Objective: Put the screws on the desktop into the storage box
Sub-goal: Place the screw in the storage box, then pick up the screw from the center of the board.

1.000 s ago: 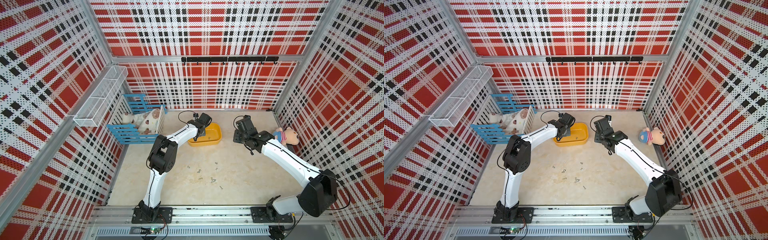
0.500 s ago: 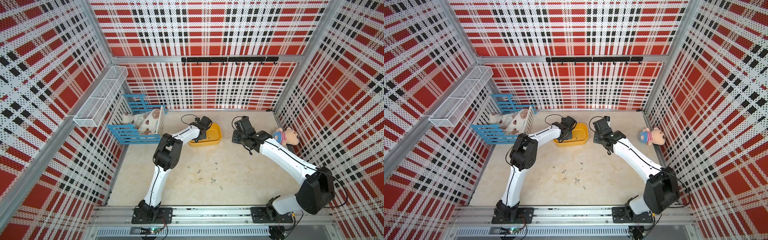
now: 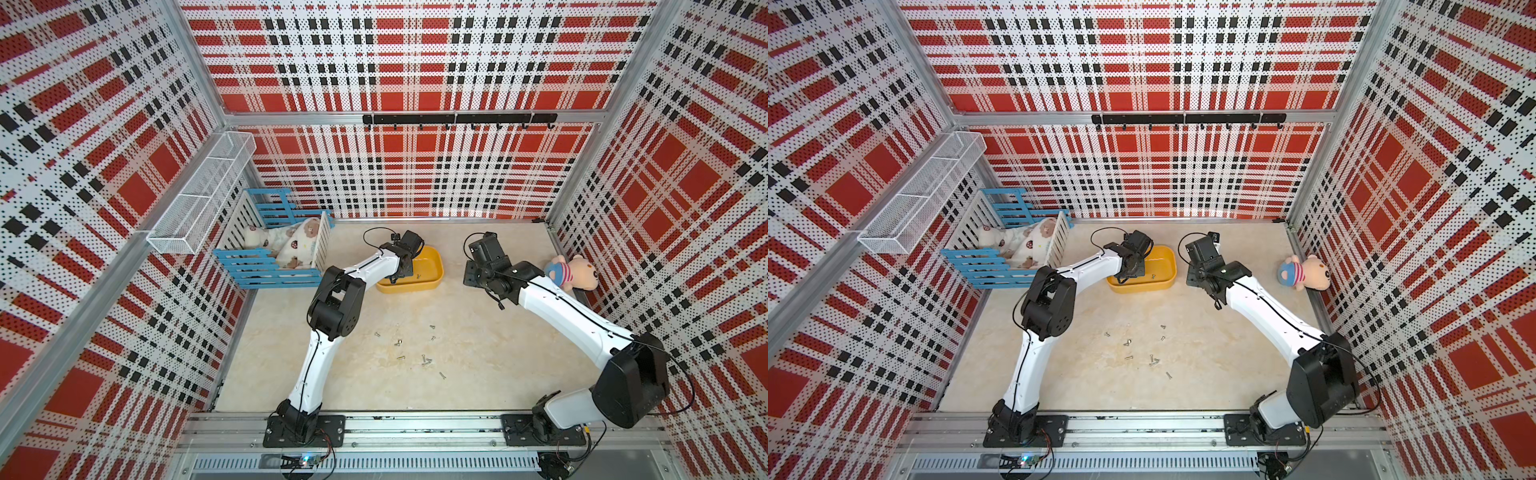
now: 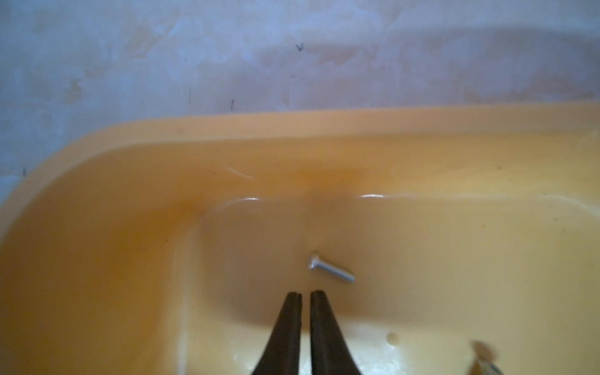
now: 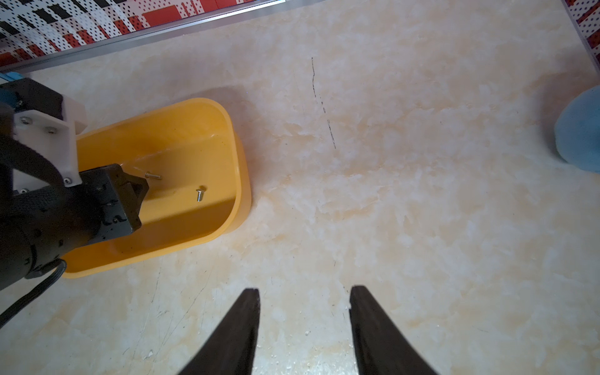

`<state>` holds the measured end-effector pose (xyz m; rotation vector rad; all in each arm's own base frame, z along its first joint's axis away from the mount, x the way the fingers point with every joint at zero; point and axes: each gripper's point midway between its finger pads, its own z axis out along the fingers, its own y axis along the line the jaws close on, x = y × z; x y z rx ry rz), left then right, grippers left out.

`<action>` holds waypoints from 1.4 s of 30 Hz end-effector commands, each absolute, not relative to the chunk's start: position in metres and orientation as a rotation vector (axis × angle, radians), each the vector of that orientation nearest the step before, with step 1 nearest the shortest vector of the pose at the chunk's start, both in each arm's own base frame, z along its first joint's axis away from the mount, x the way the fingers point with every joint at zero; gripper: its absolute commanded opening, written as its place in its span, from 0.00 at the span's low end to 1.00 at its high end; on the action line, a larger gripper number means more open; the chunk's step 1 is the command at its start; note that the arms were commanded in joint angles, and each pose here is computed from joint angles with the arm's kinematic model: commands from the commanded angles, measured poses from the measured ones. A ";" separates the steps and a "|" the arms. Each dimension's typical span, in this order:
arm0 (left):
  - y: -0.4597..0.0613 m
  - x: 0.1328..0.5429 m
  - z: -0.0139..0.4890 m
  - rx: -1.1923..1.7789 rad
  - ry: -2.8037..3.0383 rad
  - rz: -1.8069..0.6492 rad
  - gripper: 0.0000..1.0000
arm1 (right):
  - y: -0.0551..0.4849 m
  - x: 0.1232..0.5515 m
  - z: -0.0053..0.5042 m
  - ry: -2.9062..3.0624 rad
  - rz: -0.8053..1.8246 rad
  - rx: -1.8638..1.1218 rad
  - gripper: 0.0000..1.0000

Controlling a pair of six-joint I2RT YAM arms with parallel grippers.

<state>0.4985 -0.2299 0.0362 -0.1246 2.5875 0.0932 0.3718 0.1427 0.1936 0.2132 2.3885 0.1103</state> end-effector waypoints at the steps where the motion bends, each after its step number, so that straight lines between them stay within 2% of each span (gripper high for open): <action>1: -0.223 0.505 0.074 -0.144 2.512 0.091 0.25 | 0.141 0.371 0.198 2.377 0.121 0.223 0.52; 3: -0.221 0.507 0.096 -0.150 2.472 0.085 0.35 | 0.142 0.370 0.200 2.373 0.125 0.219 0.53; 7: -0.220 0.507 0.137 -0.147 2.402 0.055 0.45 | 0.142 0.368 0.202 2.375 0.127 0.214 0.55; 14: -0.211 0.490 0.213 -0.156 2.290 0.002 0.47 | 0.154 0.362 0.204 2.396 0.155 0.154 0.56; 21: -0.156 0.448 0.279 -0.224 2.180 -0.017 0.46 | 0.198 0.339 0.164 2.537 0.180 0.001 0.55; 27: -0.095 0.419 0.279 -0.279 2.175 0.033 0.47 | 0.229 0.323 0.119 2.669 0.190 -0.129 0.55; 32: -0.056 0.403 0.255 -0.316 2.197 0.070 0.47 | 0.247 0.313 0.092 2.764 0.150 -0.357 0.56; 42: -0.033 0.396 0.209 -0.365 2.227 0.029 0.47 | 0.263 0.300 0.061 2.856 0.130 -0.556 0.51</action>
